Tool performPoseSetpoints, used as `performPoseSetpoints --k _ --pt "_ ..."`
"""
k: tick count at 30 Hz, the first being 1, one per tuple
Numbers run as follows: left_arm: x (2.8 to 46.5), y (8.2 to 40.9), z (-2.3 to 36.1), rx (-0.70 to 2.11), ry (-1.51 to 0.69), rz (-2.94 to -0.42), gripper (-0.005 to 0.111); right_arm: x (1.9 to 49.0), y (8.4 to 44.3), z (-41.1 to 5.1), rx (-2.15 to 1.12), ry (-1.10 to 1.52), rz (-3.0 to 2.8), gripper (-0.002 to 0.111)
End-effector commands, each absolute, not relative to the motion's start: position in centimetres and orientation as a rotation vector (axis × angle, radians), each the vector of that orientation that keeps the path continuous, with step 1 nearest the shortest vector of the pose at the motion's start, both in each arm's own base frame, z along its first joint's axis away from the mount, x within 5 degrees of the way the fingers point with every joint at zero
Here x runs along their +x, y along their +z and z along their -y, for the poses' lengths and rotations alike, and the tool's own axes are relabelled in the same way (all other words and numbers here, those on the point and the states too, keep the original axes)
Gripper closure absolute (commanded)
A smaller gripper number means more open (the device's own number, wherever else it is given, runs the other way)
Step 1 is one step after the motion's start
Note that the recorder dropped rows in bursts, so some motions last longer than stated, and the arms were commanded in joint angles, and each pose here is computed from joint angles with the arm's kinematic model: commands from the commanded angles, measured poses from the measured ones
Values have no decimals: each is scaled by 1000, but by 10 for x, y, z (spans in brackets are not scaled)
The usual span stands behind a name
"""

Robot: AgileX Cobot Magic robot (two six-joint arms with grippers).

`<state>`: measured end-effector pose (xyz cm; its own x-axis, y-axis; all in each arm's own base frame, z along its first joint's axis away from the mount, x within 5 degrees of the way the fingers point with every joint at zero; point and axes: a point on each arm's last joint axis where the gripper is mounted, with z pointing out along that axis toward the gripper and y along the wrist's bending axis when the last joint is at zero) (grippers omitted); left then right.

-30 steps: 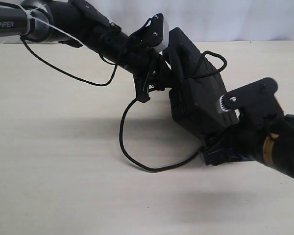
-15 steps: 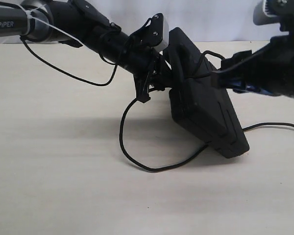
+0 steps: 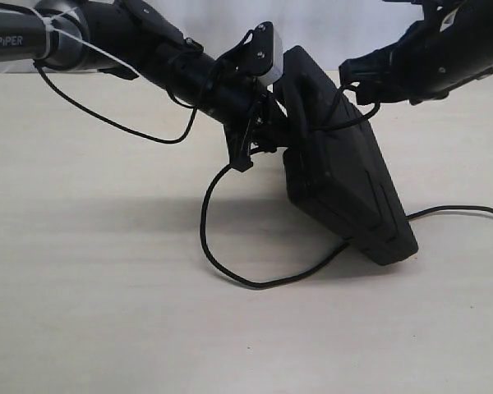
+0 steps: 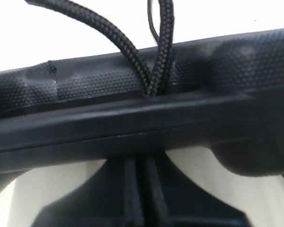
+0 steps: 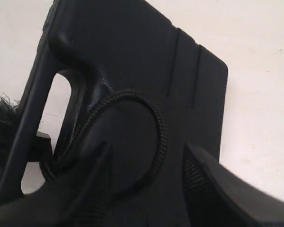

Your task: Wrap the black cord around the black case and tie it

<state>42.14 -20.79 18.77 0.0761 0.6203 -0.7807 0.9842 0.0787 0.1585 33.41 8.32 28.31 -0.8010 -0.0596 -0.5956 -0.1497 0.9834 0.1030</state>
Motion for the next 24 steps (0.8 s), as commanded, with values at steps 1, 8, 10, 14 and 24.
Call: performPoseSetpoints --k 1,8,10,14,24 --pt "422 194 210 1584 -658 -1620 107 348 272 -86 -142 210 -2501 65" --pt "421 194 210 1559 -685 -1653 107 353 266 -88 -127 223 -2489 104" --pt "421 194 209 1550 -693 -1684 106 352 266 -88 -125 226 -2502 104" --pt "418 195 203 1621 -636 -1753 91 348 274 -87 -130 227 -2488 104" --pt "394 218 177 1903 -475 -1916 61 340 281 -85 -136 227 -2514 104"
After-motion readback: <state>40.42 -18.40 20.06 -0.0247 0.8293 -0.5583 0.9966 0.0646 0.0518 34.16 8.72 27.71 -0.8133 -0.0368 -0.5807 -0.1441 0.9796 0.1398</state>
